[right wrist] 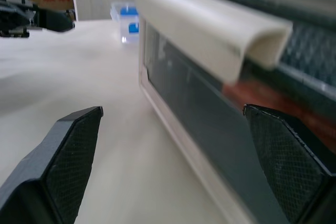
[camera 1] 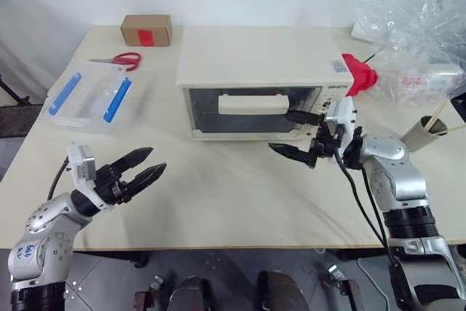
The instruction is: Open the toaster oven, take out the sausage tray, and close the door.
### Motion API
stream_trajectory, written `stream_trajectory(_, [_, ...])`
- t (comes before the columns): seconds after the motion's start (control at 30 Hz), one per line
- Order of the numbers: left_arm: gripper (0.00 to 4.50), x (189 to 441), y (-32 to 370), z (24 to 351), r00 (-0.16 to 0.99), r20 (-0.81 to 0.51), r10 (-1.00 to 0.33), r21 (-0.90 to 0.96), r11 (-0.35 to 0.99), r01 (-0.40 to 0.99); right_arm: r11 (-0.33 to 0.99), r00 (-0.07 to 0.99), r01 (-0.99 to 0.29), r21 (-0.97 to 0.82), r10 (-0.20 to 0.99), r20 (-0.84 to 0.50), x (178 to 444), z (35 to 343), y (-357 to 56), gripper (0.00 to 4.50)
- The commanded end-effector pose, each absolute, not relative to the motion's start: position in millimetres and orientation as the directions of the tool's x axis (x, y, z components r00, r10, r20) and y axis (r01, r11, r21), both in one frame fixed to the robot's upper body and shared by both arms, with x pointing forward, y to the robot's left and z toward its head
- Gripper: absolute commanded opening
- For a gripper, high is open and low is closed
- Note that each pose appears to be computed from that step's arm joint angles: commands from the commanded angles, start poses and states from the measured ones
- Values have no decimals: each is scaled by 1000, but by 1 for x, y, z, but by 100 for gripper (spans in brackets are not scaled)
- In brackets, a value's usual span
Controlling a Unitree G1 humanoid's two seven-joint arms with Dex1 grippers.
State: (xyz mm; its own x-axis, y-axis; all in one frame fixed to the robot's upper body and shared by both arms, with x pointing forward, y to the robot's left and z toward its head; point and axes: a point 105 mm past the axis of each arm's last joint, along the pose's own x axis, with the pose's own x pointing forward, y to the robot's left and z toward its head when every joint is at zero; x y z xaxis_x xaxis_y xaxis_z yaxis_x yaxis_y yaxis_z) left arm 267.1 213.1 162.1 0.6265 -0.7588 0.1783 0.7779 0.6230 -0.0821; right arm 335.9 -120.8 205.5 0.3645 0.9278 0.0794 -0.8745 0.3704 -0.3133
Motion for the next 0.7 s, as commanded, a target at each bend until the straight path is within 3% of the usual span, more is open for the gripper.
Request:
stream_trajectory(0.03, [343, 267, 211, 166, 610, 198, -767, -54, 613, 788, 363, 329, -853, -376, 932, 154, 330, 225, -121, 450])
stream_trajectory(0.3, [343, 270, 210, 167, 609, 214, -764, -74, 608, 790, 210, 205, -883, -420, 977, 57, 301, 217, -114, 450])
stream_trajectory(0.53, [343, 286, 209, 190, 593, 313, -742, -113, 591, 799, 93, 155, -836, -541, 985, -70, 284, 198, -115, 450])
stream_trajectory(0.7, [220, 301, 202, 212, 549, 399, -734, -117, 553, 825, 95, 165, -822, -562, 983, -76, 286, 193, -115, 450])
